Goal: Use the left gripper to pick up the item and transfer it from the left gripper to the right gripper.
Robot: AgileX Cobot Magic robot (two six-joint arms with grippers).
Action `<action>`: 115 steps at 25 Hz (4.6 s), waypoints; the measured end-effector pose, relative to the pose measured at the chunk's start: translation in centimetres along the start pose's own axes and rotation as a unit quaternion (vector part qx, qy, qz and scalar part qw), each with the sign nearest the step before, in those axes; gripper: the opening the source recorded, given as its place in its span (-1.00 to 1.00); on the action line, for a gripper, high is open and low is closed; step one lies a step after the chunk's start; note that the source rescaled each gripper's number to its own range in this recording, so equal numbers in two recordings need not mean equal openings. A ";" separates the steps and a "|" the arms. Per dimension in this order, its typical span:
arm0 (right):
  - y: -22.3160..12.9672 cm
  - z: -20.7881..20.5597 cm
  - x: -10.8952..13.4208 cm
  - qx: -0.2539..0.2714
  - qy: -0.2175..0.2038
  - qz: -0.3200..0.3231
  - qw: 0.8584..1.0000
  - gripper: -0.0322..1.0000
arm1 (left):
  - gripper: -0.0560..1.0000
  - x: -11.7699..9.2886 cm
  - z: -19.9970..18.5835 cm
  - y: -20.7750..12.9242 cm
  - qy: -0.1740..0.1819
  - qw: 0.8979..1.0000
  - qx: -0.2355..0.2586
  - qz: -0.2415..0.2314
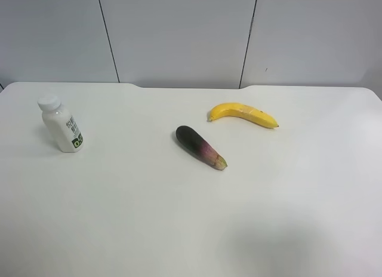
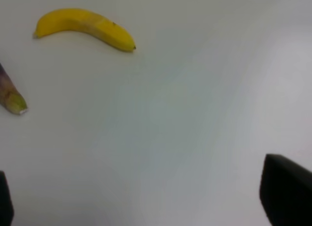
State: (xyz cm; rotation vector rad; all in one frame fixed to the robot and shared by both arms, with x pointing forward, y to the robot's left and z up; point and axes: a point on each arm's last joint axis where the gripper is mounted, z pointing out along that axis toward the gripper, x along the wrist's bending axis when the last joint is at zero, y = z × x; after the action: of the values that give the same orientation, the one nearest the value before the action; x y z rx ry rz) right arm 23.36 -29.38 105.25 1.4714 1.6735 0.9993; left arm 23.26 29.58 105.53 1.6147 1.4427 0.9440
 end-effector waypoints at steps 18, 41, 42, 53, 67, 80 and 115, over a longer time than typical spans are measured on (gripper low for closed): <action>0.0 0.0 0.0 0.000 0.000 0.000 1.000 1.00 | 0.96 1.6 5.7 12.4 0.004 0.981 0.192 -0.013; 0.0 0.0 0.0 0.000 0.000 0.000 1.000 1.00 | 1.00 3.4 28.9 17.9 -0.010 0.915 0.403 -0.036; 0.0 0.0 0.0 0.000 0.000 0.000 1.000 1.00 | 1.00 3.3 29.5 17.7 -0.012 0.914 0.405 -0.038; 0.0 0.0 0.0 0.000 0.000 0.000 1.000 1.00 | 1.00 3.0 33.2 16.0 -0.033 0.912 0.405 -0.052; 0.0 0.0 0.0 0.000 0.000 0.000 1.000 1.00 | 1.00 2.9 37.7 11.9 -0.040 0.885 0.461 -0.052; 0.0 0.0 0.0 0.000 0.000 0.000 1.000 1.00 | 1.00 2.8 39.7 9.7 -0.045 0.873 0.482 -0.055; 0.0 0.0 0.0 0.000 0.000 0.000 1.000 1.00 | -0.81 1.5 34.7 16.3 -0.139 0.889 0.428 -0.079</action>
State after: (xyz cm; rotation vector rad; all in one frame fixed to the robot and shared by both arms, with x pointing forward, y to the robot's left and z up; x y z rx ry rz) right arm 23.36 -29.38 105.26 1.4712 1.6732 0.9995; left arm 61.55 27.74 105.07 2.0729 1.8638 -0.0889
